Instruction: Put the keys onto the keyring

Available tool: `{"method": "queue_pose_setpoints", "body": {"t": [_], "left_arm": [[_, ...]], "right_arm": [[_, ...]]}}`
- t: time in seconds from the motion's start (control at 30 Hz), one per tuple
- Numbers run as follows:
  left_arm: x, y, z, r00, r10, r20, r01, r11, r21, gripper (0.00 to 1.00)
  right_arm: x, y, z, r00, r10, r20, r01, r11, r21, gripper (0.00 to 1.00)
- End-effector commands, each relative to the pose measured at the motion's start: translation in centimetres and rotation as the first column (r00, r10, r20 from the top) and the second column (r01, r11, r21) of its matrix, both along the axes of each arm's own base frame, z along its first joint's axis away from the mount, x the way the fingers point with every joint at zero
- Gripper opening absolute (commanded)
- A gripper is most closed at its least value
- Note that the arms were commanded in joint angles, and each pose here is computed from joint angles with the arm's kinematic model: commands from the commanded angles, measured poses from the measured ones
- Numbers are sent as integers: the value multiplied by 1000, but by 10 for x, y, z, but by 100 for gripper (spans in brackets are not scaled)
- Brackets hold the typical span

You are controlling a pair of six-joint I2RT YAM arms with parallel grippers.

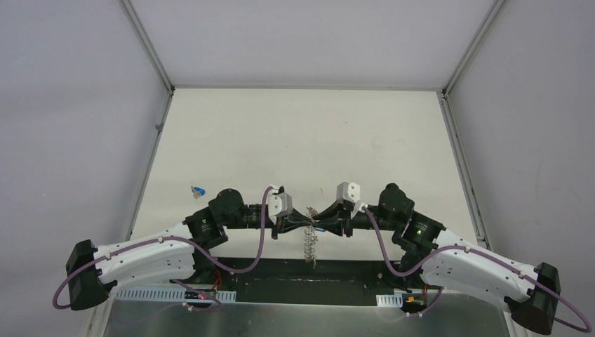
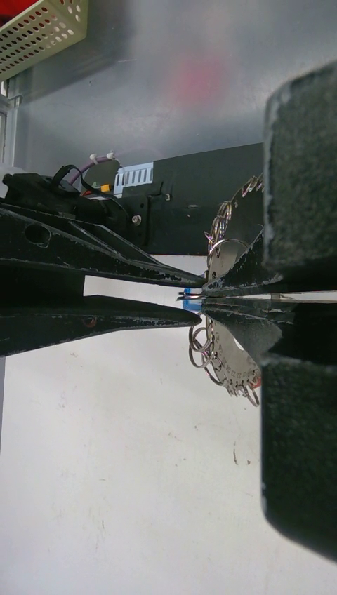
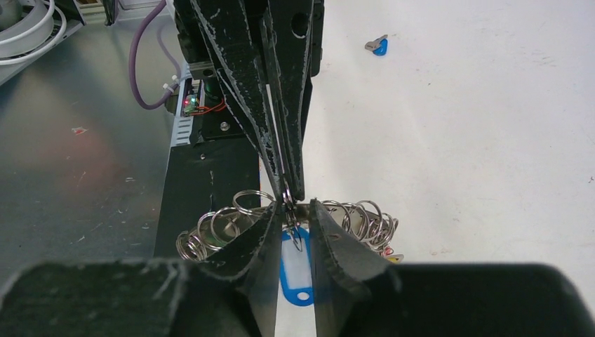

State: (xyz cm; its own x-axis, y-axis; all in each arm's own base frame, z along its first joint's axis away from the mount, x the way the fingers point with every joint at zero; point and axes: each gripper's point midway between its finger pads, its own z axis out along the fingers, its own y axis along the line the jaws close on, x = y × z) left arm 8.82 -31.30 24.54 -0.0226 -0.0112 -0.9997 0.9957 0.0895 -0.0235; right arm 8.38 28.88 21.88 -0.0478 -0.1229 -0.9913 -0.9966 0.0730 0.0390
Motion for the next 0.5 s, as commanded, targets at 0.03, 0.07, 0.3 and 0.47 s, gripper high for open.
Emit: {"method": "queue_pose_setpoints", "body": {"t": [0.03,0.07,0.3,0.47], "left_arm": [[-6,-2,36,998,-25,59,32,993,-115,0],[-6,-2,36,998,-26,60,33,993,-115,0],[-6,-1,34,998,-21,52,26,993,-112,0],[-4,2,30,999,-3,42,7,995,-95,9]], "right_arm": [[0,6,27,999,16,33,-18,998,67,14],[0,6,26,999,18,33,-20,998,66,9],[0,3,27,999,8,42,-11,998,70,0],[4,0,25,999,-18,47,16,999,39,0]]}}
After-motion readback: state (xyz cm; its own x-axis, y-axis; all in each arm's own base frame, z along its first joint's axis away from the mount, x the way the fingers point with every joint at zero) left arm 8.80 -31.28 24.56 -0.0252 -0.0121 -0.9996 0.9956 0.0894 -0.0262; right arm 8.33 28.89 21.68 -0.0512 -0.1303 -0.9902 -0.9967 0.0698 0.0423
